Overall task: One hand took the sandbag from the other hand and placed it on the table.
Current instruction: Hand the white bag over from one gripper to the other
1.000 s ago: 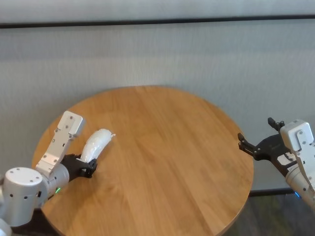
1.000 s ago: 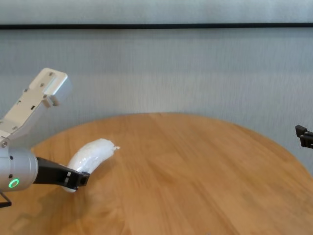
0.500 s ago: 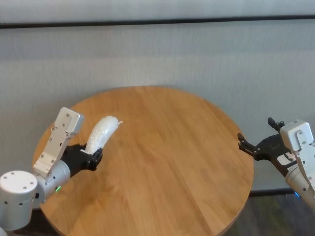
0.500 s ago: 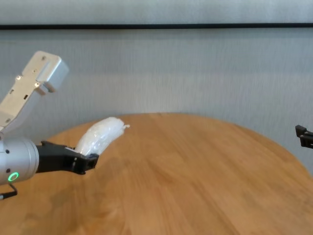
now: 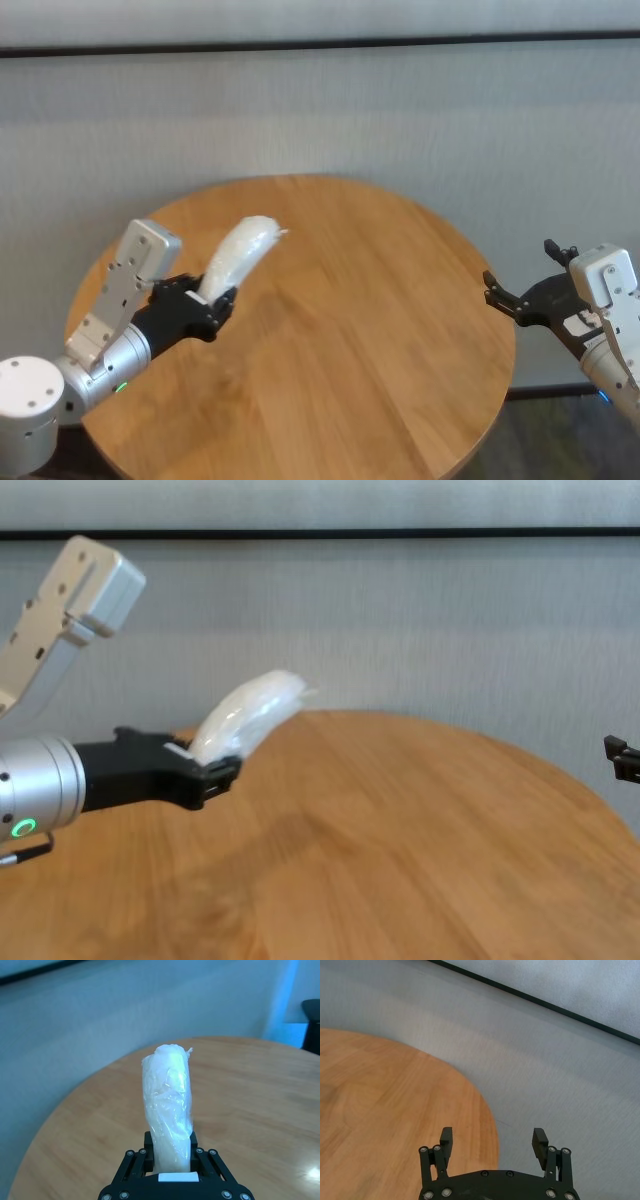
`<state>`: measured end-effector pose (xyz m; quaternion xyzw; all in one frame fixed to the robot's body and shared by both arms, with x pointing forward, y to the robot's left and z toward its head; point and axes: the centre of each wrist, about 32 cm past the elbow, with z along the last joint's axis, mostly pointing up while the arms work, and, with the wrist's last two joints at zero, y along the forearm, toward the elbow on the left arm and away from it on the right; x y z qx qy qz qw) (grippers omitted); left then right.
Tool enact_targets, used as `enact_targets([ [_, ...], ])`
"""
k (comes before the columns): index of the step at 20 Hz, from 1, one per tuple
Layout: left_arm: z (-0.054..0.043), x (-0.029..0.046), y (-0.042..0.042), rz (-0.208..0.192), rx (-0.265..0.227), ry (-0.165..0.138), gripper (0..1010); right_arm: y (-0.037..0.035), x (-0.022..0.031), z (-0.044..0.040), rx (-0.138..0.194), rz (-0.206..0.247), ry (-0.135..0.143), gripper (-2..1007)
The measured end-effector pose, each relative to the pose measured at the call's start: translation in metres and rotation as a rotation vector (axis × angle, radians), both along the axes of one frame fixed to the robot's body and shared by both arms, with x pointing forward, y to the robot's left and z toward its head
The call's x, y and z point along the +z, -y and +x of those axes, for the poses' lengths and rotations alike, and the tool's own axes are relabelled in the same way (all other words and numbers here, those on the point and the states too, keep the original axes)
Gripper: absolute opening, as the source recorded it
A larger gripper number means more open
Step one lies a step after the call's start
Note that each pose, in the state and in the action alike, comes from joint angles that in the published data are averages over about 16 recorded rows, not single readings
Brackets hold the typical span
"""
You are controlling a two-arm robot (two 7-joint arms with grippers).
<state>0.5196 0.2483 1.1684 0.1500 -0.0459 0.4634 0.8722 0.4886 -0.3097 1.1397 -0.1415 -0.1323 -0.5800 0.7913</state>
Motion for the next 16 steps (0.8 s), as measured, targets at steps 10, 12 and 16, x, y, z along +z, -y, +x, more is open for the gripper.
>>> enact_targets([
  [10,-0.0095,0.0235,0.0043,-0.007,-0.177,0.112,395,0.0000,0.0000,0.0000,0.000,0.000,0.000,1002],
  [12,-0.0102,0.0285,0.0058,-0.006,-0.206,0.125,395,0.0000,0.0000,0.0000,0.000,0.000,0.000,1002],
  [16,-0.0102,0.0373,0.0095,-0.003,-0.256,0.144,395,0.0000,0.0000,0.0000,0.000,0.000,0.000,1002],
])
